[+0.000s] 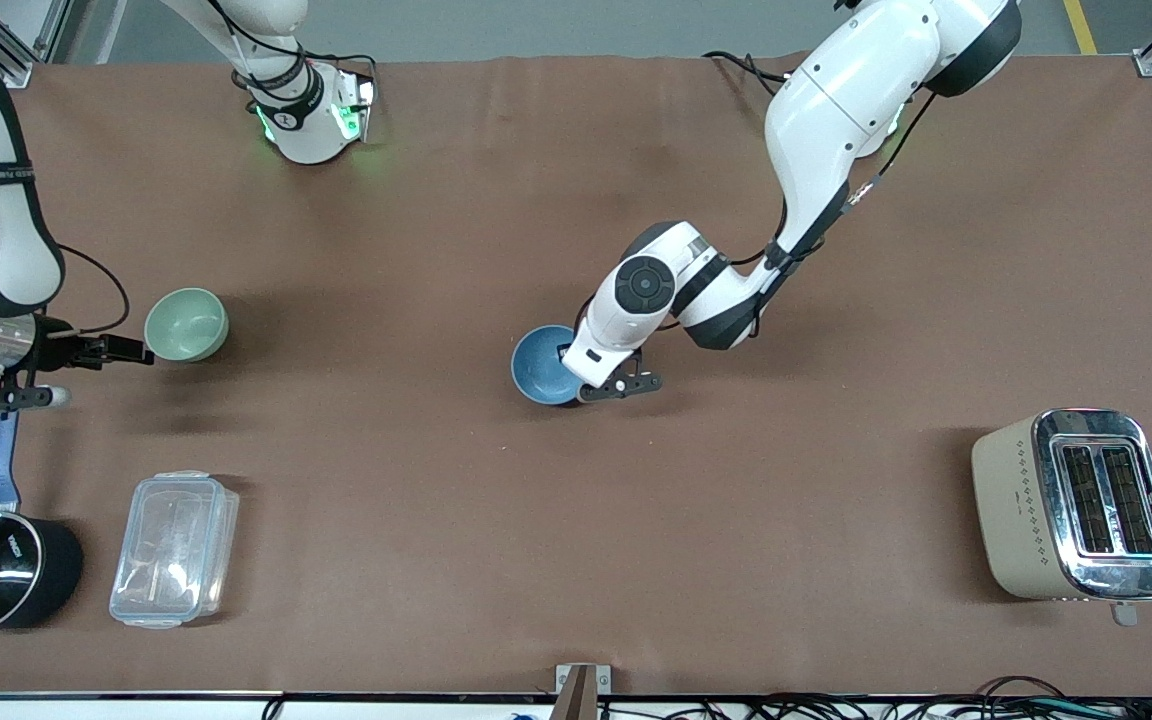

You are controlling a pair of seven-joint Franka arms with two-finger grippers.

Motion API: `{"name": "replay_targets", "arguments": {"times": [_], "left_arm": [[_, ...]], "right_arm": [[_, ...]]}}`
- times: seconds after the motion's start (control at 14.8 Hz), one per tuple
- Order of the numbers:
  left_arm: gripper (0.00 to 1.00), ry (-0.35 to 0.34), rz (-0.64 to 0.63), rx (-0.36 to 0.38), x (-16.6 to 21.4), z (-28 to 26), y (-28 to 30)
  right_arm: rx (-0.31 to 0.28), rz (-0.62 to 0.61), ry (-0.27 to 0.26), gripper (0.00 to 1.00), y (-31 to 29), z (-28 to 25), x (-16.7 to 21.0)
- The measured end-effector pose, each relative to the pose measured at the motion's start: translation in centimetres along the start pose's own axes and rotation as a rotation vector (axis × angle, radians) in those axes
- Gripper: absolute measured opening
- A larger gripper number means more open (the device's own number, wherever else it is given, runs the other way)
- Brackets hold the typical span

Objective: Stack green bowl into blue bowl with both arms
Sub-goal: 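Release the blue bowl while the right gripper grasps the green bowl, then lift the green bowl with the right gripper while the left gripper withdraws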

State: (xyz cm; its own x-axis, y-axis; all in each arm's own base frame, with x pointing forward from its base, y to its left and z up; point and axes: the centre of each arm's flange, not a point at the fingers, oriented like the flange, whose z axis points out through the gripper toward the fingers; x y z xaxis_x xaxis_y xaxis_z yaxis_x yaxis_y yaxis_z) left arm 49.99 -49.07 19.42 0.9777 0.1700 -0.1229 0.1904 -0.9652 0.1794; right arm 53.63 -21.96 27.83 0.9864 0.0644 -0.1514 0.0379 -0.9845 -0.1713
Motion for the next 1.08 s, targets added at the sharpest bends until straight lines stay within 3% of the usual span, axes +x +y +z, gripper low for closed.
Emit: {"name": "replay_targets", "arguments": {"times": [0.2,0.34,0.54,0.61,0.95,1.08], "left_arm": [[0.50,0.020,-0.013,-0.007,1.2,-0.7,-0.2],[0.70,0.068,-0.036,-0.019,3.6,-2.8,-0.6],[0.96,0.147,-0.062,0.012,8.0,-9.3,-2.2],[1.00,0.172,-0.061,0.041,9.3,-12.0,-3.0],[1.00,0.235,-0.010,0.152,13.6,-22.8,-8.7],[1.00,0.243,0.023,0.184,14.8,-26.5,-11.6]], "right_arm": [[0.041,-0.009,-0.008,1.00,3.1,2.9,-1.7],[0.079,-0.018,-0.010,0.99,3.5,5.4,-2.4],[0.107,-0.036,0.007,0.85,3.3,8.8,-3.3],[0.105,-0.041,0.011,0.81,3.2,9.7,-3.7],[0.111,-0.051,0.005,0.28,2.7,10.7,-4.2],[0.122,-0.055,0.001,0.11,2.3,10.6,-4.1]]}}
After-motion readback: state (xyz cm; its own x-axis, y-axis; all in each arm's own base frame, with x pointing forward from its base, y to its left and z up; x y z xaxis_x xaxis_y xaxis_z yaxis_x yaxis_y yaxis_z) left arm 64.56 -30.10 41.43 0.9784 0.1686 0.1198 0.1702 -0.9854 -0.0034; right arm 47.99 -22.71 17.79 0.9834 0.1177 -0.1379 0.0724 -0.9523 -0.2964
